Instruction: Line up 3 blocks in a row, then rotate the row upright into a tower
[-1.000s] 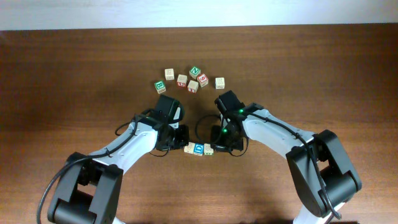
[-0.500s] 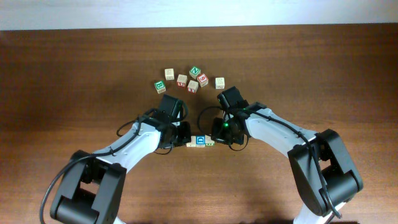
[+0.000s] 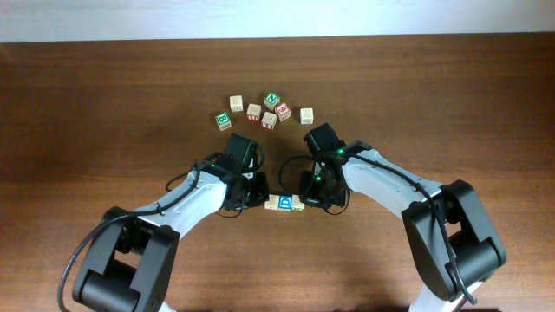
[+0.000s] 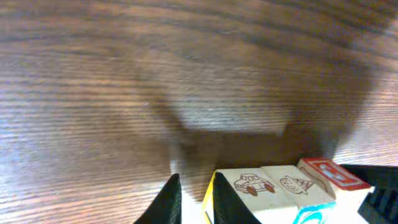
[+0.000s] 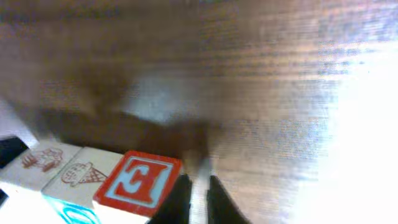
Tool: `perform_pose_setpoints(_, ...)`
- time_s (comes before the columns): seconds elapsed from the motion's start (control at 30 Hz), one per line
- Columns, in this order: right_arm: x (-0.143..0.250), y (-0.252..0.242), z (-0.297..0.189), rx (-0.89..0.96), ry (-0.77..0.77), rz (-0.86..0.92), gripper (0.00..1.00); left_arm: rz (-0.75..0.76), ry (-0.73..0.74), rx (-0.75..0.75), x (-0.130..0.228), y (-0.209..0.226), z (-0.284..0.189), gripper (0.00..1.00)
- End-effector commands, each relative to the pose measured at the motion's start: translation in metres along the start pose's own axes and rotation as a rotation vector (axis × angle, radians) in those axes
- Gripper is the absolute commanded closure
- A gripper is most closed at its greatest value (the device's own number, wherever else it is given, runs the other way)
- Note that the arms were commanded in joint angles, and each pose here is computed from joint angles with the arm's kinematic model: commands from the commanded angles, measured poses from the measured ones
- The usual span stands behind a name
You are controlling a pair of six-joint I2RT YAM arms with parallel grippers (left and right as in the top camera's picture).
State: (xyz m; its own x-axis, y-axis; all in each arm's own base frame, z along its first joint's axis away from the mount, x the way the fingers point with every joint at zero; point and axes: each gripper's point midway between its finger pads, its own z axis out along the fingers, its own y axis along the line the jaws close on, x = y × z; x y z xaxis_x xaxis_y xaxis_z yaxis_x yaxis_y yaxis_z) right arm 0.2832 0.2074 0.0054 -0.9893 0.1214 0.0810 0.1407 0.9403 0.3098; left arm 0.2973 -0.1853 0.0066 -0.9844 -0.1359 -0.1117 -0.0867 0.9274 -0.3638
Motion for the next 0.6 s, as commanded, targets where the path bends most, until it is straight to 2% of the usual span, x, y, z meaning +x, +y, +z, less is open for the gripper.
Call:
perform_pose_setpoints(0.0,-0.001,0.028,-0.017,-0.075,-0.001,-0.083,0.80,0.034,0.061,0.098,0.006,-0.012,-0.003,0.81)
perform_pose_setpoints(0.13,-0.005,0.032,-0.034,-0.039,-0.004,-0.126,0.77,0.051,0.066,0.091,0.003,-0.001,-0.006,0.80)
perform_pose_setpoints(0.3,-0.008,0.036,-0.055,-0.002,-0.004,-0.154,0.76,0.161,0.051,0.089,-0.005,-0.006,-0.013,0.82)
perform_pose_setpoints(0.43,-0.004,0.038,-0.069,-0.002,-0.003,-0.183,0.76,0.177,0.038,-0.031,-0.014,0.008,-0.024,0.82)
perform_pose_setpoints(0.57,-0.004,0.038,-0.069,-0.001,-0.002,-0.191,0.76,0.180,0.033,-0.031,-0.015,0.007,-0.024,0.81)
